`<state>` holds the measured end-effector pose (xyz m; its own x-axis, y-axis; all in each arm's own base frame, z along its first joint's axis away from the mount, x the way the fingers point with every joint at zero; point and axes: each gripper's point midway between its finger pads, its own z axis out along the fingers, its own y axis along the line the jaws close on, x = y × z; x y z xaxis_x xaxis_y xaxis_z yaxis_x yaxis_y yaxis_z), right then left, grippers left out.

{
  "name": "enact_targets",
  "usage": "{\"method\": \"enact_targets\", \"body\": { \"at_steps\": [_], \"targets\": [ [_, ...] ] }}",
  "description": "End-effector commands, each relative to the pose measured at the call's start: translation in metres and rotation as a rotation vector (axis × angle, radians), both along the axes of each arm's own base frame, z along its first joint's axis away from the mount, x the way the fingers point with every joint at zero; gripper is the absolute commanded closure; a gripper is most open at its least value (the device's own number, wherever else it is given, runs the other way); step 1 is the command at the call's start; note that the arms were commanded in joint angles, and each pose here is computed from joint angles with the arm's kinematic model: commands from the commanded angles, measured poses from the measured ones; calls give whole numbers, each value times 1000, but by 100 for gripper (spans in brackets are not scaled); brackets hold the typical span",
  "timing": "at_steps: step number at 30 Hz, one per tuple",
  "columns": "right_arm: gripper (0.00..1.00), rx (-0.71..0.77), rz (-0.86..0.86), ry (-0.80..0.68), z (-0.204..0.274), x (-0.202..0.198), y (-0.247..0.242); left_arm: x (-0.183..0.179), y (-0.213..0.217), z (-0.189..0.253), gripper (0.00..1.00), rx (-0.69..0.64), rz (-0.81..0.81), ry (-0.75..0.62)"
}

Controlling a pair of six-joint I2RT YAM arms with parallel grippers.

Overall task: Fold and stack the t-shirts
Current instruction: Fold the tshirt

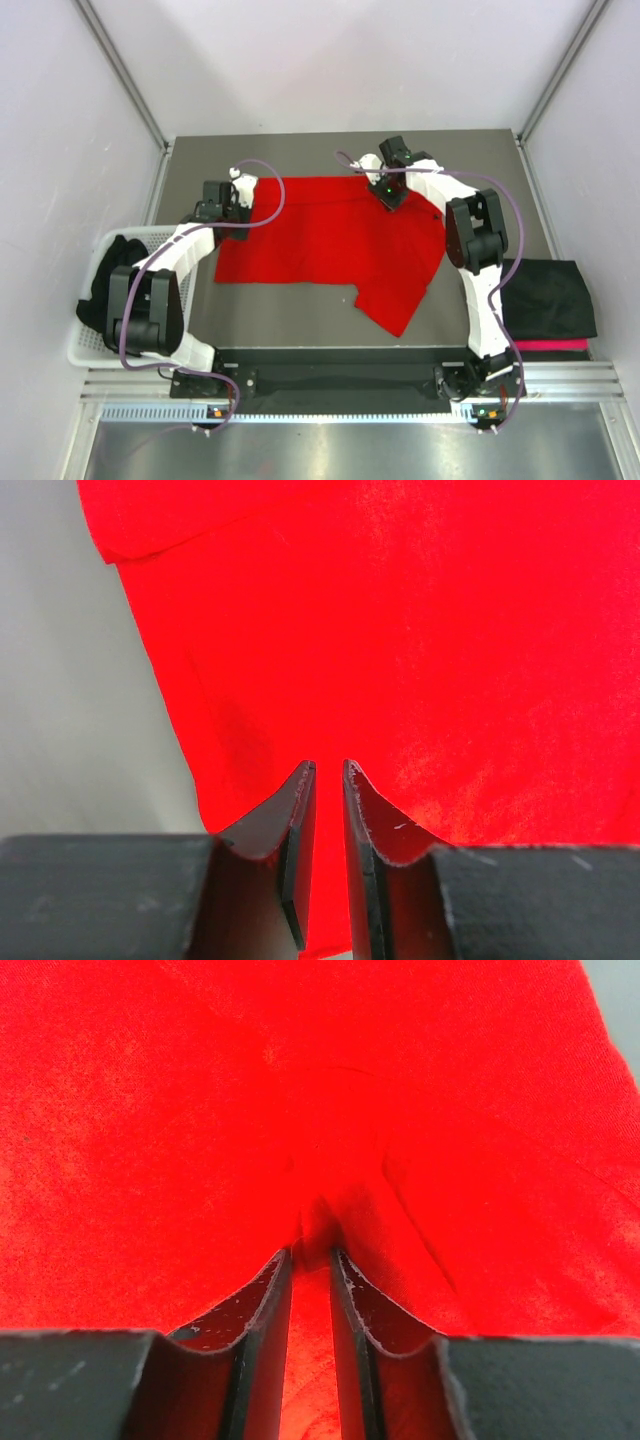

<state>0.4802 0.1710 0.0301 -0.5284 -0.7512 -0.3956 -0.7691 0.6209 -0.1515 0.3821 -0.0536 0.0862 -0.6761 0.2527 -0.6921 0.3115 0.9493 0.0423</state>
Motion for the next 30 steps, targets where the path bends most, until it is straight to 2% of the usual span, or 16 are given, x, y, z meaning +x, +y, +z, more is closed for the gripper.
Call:
{"method": "enact_targets", "body": {
  "at_steps": [1,6,11,30],
  "targets": [
    [78,-8,-19,-45,15,8,-4,8,0,5,78,-10,0,-39],
    [87,3,-31,-61,26,8,-3,7,0,8,78,-9,1,-44],
    [92,10,-33,-96,44,8,-4,8,-1,9,78,-16,-1,-46],
    [91,3,43,-94,55,-23,28,7,-2,10,78,-19,-3,-52]
  ]
}}
